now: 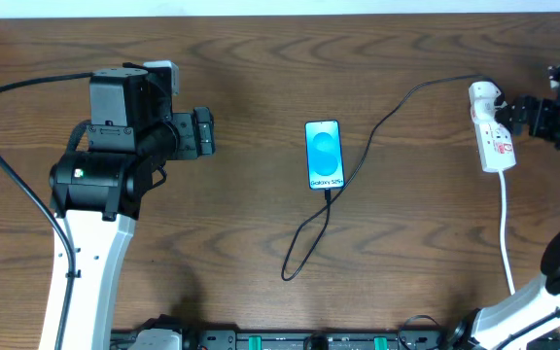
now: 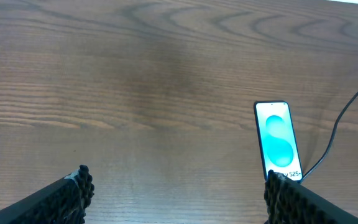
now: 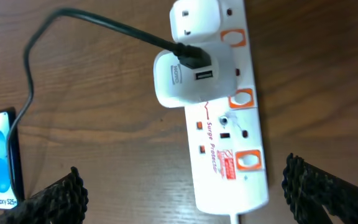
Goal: Plug charger to phone and switch on socket
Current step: 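Move the right gripper over the white power strip's switch, then press down the orange switch beside the plug adapter with the right gripper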
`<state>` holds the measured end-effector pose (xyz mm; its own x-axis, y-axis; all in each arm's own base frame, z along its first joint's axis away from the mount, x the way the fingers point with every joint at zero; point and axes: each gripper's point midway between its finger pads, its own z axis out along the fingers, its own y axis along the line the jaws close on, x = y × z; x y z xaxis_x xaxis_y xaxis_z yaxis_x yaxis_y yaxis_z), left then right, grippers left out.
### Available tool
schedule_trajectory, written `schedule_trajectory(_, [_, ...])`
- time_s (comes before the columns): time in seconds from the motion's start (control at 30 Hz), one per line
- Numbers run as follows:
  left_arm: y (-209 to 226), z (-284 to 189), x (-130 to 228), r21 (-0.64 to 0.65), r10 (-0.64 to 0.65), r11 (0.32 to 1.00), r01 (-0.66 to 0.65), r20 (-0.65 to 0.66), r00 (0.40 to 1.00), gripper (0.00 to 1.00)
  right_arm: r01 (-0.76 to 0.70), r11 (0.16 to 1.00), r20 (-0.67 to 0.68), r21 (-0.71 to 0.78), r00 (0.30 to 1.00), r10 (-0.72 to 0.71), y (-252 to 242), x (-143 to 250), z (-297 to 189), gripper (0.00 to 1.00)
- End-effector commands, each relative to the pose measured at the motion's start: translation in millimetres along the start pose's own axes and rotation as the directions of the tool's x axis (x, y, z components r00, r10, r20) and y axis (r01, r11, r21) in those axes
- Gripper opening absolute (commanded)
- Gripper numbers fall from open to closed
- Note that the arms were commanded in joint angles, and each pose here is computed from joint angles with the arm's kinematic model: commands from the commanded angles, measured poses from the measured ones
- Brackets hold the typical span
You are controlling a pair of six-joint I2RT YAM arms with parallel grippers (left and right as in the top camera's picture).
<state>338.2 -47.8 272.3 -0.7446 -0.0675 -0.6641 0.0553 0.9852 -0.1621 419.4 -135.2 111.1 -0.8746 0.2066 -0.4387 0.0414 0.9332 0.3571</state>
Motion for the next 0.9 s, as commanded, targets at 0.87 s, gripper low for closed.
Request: schedule_trajectory(0.87, [3,-2,-4,-0.015,0.015,1.000,-0.015,0.010,1.000,0.90,-0.042,0.994,0.056,-0.104,0.997,0.048,-1,-17,57,0.99])
